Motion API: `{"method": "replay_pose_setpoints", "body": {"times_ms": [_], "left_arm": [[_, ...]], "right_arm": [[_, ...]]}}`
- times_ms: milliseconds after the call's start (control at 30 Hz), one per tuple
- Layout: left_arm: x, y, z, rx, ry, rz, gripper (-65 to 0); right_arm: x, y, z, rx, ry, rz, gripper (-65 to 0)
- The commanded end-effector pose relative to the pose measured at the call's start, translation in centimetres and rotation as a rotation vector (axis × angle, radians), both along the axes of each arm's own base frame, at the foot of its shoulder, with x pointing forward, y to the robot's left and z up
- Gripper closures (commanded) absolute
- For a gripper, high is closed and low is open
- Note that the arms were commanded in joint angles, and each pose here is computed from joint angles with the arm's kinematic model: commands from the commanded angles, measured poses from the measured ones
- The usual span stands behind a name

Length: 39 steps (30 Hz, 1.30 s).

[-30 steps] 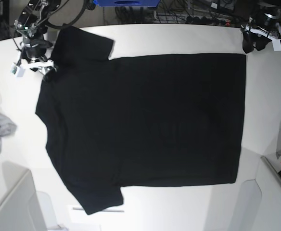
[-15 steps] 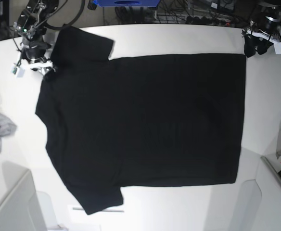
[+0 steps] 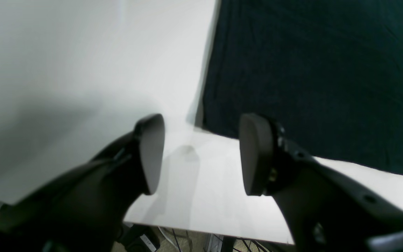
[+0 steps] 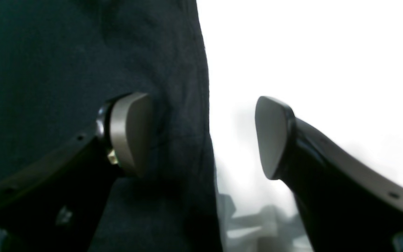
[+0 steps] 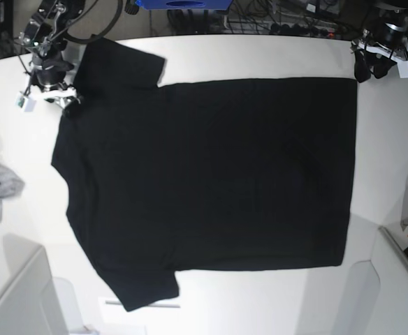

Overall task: Fold the T-shirt properly
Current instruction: 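Move both grippers down to the shoulder corners of the black T-shirt, then grasp the shoulder corners with both grippers and pull them apart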

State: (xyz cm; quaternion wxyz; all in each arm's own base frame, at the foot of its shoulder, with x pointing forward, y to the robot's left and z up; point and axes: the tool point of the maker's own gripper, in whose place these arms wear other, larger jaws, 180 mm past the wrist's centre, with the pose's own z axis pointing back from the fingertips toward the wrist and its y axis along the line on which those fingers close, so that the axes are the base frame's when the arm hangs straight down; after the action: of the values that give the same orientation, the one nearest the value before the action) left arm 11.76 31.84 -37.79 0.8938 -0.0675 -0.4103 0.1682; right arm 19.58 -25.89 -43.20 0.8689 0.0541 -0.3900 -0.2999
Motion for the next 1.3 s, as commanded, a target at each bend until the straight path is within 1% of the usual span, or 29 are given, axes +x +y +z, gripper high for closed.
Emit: {"method": "replay_pose_setpoints", "body": {"times_ms": [0, 233, 333, 500, 600, 667, 733, 900, 967, 1067, 1133, 1167, 1267], "left_arm": [[0.4, 0.3, 1.0, 0.012, -0.033, -0.008, -32.9], [0.6, 0.2, 1.0, 0.008, -0.041, -0.005, -33.1], [0.7, -0.1, 0.4, -0.017, -0.049, 0.026, -33.1], [0.8, -0.4, -0.1, -0.035, -0.05, 0.038, -33.1], [0.7, -0.5, -0.2, -0.041, -0.051, 0.05, -33.1], [0.7, -0.4, -0.2, -0.04, -0.052, 0.051, -33.1], [0.7, -0.4, -0.2, -0.039, -0.052, 0.05, -33.1], [0.4, -0.9, -0.5, -0.057, -0.052, 0.065, -33.1], [0.3, -1.3, -0.7, -0.072, -0.055, 0.079, -33.1], [0.2, -1.7, -1.7, -0.104, -0.054, 0.112, -33.1], [0.2, -1.6, -2.5, -0.122, -0.048, 0.135, -33.1], [0.3, -1.6, -2.8, -0.13, -0.045, 0.142, -33.1], [0.3, -1.5, -3.3, -0.14, -0.042, 0.159, -33.1]], "right_arm": [[0.1, -0.3, 0.6, -0.011, -0.015, 0.003, -43.2], [0.1, -0.2, 0.5, -0.009, -0.014, 0.005, -43.2], [0.1, 0.0, 0.5, -0.007, -0.013, 0.009, -43.2], [0.2, 0.1, 0.3, -0.003, -0.011, 0.011, -43.2], [0.5, 0.8, 0.6, 0.001, -0.03, 0.057, -43.2], [0.5, 1.6, 0.4, 0.016, -0.021, 0.095, -43.2], [0.5, 2.4, 0.1, 0.04, -0.006, 0.106, -43.2], [0.5, 2.8, -0.1, 0.052, -0.004, 0.118, -43.1], [0.5, 2.8, -0.1, 0.052, -0.004, 0.118, -40.5], [0.5, 2.8, -0.1, 0.052, -0.004, 0.118, -31.4], [0.5, 2.9, -0.1, 0.053, -0.007, 0.127, -27.8], [0.6, 3.0, 0.0, 0.052, -0.008, 0.13, -26.7], [0.6, 3.0, 0.0, 0.052, -0.008, 0.13, -26.4]]}}
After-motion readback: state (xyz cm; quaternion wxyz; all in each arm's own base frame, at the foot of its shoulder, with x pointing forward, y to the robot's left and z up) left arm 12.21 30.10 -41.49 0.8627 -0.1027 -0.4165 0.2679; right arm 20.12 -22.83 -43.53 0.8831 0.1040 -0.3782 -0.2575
